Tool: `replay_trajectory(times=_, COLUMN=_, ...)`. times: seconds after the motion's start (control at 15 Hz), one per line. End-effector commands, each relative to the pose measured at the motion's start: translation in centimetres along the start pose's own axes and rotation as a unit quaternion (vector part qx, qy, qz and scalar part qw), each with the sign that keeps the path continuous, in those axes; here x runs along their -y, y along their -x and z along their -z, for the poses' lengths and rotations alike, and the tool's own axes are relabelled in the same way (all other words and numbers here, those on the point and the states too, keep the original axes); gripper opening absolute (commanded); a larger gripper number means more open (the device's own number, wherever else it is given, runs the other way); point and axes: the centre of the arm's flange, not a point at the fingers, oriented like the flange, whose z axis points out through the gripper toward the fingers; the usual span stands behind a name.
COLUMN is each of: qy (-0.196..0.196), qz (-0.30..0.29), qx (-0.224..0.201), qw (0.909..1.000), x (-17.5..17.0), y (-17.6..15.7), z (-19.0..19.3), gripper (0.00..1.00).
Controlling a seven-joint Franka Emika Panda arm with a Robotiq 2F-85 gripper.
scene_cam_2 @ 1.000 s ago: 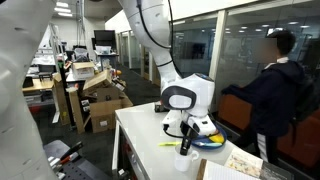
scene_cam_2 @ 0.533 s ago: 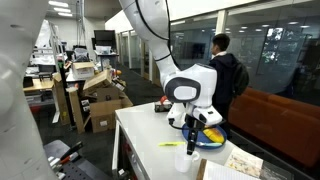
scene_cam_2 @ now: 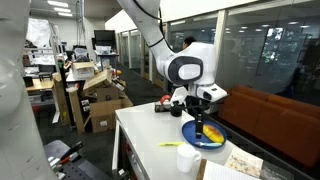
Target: Move the white cup to the right
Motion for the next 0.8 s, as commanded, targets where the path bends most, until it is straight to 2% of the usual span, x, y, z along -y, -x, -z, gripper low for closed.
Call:
replay_trajectory(times=0.0, qy=0.004, qz=0.012, qx=-0.011, qw=0.9999, x=0.1, y=1.2, z=3.1, gripper=0.69)
replay_trajectory(times=0.07, qy=-0.002, qz=0.029, qx=-0.015, qw=0.9995, x=0.6, y=1.7, z=4.0, gripper=0.66)
replay_trajectory(times=0.13, qy=-0.006, qz=0.051, qx=-0.018, qw=0.9985, x=1.3, y=2.3, z=4.9, gripper=0.69)
replay_trajectory(times=0.27, qy=-0.015, qz=0.098, qx=-0.025, qw=0.9948, x=2.9, y=4.0, z=6.8, gripper=0.66)
replay_trajectory(times=0.33, qy=-0.018, qz=0.123, qx=-0.029, qw=0.9919, x=3.7, y=5.0, z=7.7, gripper=0.6)
replay_trajectory(times=0.47, qy=-0.028, qz=0.183, qx=-0.034, qw=0.9821, x=5.5, y=7.5, z=9.7, gripper=0.57)
replay_trajectory(times=0.53, qy=-0.032, qz=0.215, qx=-0.036, qw=0.9755, x=6.4, y=8.8, z=10.6, gripper=0.51)
replay_trajectory(times=0.67, qy=-0.038, qz=0.273, qx=-0.032, qw=0.9608, x=7.7, y=11.4, z=12.3, gripper=0.69)
replay_trajectory(times=0.73, qy=-0.038, qz=0.301, qx=-0.03, qw=0.9524, x=8.2, y=12.8, z=12.9, gripper=0.69)
